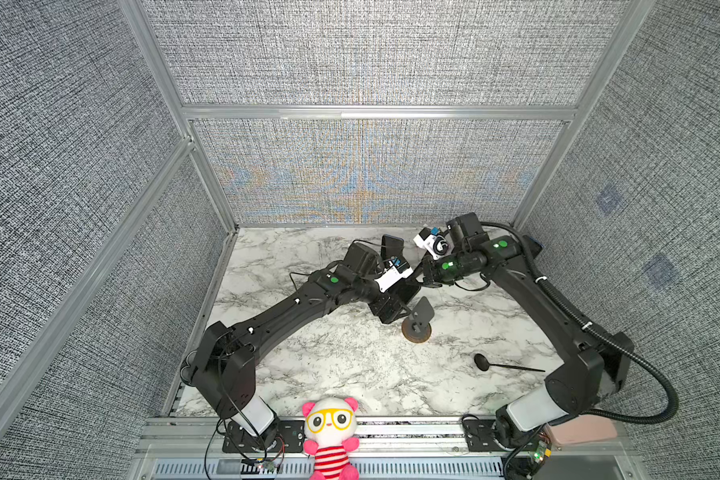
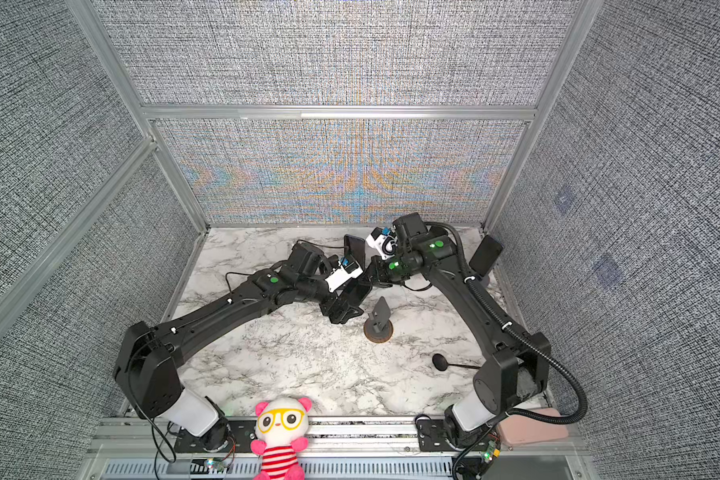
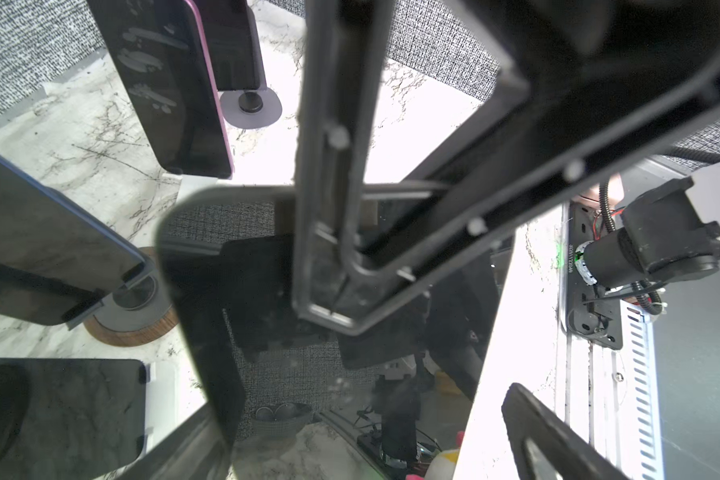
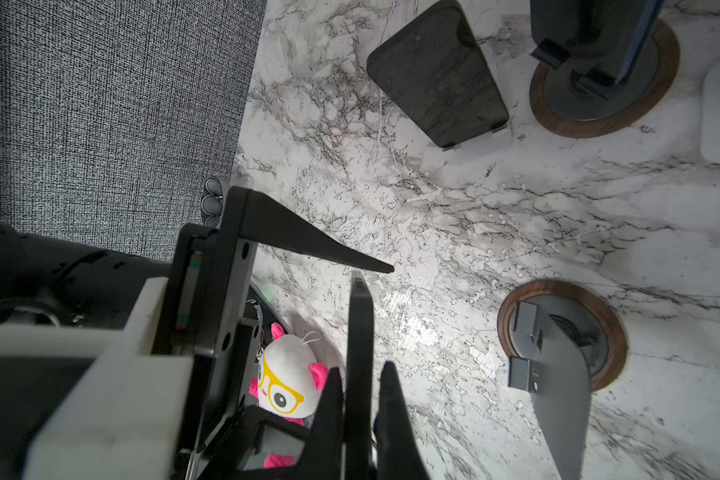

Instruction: Remove the phone from the phone stand

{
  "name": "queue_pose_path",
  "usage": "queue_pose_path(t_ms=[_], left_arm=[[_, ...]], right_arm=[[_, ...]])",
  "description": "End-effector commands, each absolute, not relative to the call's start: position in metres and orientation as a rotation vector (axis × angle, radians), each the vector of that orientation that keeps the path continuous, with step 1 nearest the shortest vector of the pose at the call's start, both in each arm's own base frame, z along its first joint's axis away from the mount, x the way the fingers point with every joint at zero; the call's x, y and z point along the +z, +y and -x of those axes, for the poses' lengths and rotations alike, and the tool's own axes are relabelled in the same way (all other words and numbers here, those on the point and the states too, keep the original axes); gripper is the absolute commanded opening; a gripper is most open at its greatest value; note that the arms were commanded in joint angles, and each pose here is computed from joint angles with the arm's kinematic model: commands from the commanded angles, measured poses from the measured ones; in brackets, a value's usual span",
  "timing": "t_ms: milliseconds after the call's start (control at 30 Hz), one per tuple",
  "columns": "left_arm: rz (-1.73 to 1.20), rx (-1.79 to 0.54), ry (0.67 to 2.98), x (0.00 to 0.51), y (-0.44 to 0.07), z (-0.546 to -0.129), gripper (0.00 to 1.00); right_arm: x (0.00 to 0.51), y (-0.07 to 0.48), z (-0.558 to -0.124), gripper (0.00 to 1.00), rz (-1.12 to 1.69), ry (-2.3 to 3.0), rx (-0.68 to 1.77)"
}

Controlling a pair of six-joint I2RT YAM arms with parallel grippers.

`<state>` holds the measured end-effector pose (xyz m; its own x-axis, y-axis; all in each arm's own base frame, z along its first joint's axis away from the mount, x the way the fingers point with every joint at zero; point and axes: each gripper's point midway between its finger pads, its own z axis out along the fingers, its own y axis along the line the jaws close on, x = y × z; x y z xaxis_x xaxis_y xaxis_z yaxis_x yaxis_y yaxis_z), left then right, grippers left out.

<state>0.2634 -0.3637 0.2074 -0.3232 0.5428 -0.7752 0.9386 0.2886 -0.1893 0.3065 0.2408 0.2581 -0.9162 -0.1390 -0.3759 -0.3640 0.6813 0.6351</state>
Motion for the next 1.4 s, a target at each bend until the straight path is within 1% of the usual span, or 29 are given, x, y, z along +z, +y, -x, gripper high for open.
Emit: queue_pose_path(t_ms=[0, 67, 200, 367, 433, 467, 500, 533, 567, 633, 667, 767, 833, 900, 1067, 1133, 1267, 1367], left_arm=[[-1.305, -0.85, 1.987, 0.206, -0.364, -0.269, 0.91], [-1.303, -0.847, 1.991, 0.205, -0.364, -0.269, 0.87], [-1.292, -0.842, 1.983, 0.207, -0.364, -0.271, 0.73], [-1.277, -0.839, 1.992, 0.207, -0.364, -0.273, 0.6], [-1.265, -0.834, 1.995, 0.207, -0.364, -0.275, 0.56], [-1.259, -0.835, 1.993, 0.208, -0.364, -0.275, 0.53], [-1.25, -0.832, 1.991, 0.21, -0.364, -0.276, 0.48], [-1.239, -0.83, 1.991, 0.211, -0.364, -0.277, 0.46], [-1.231, -0.828, 1.988, 0.211, -0.364, -0.278, 0.45], [-1.217, -0.829, 1.983, 0.213, -0.363, -0.278, 0.43], [-1.211, -0.827, 1.981, 0.214, -0.363, -0.279, 0.42], [-1.196, -0.826, 1.986, 0.215, -0.363, -0.279, 0.42], [-1.188, -0.825, 1.996, 0.214, -0.361, -0.279, 0.41], [-1.177, -0.822, 2.008, 0.213, -0.359, -0.278, 0.41], [-1.078, -0.802, 2.079, 0.215, -0.343, -0.275, 0.4], [-1.044, -0.781, 2.106, 0.216, -0.333, -0.272, 0.4], [-0.946, -0.707, 2.196, 0.21, -0.3, -0.273, 0.24], [-0.847, -0.66, 2.302, 0.204, -0.272, -0.278, 0.17]], right_arm=[[0.265, 0.248, -0.305, 0.0, 0.42, 2.562, 1.131], [0.265, 0.247, -0.305, 0.0, 0.423, 2.561, 1.129], [0.263, 0.246, -0.305, 0.0, 0.426, 2.568, 1.117], [0.26, 0.247, -0.305, 0.0, 0.421, 2.569, 1.125], [0.26, 0.247, -0.305, 0.0, 0.418, 2.569, 1.125], [0.261, 0.247, -0.305, 0.07, 0.419, 2.566, 1.126], [0.26, 0.247, -0.305, 0.17, 0.416, 2.568, 1.129], [0.26, 0.247, -0.304, 0.25, 0.416, 2.566, 1.13], [0.26, 0.247, -0.305, 0.3, 0.414, 2.567, 1.13], [0.259, 0.247, -0.304, 0.39, 0.411, 2.569, 1.13], [0.26, 0.246, -0.305, 0.42, 0.409, 2.57, 1.127], [0.258, 0.243, -0.306, 0.54, 0.394, 2.583, 1.098], [0.257, 0.239, -0.307, 0.59, 0.379, 2.591, 1.067], [0.254, 0.231, -0.309, 0.6, 0.358, 2.604, 1.017], [0.255, 0.207, -0.32, 0.6, 0.267, 2.575, 0.851], [0.261, 0.196, -0.326, 0.6, 0.196, 2.532, 0.837], [0.276, 0.18, -0.333, 0.59, 0.116, 2.444, 0.831], [0.273, 0.171, -0.332, 0.59, 0.089, 2.443, 0.806]])
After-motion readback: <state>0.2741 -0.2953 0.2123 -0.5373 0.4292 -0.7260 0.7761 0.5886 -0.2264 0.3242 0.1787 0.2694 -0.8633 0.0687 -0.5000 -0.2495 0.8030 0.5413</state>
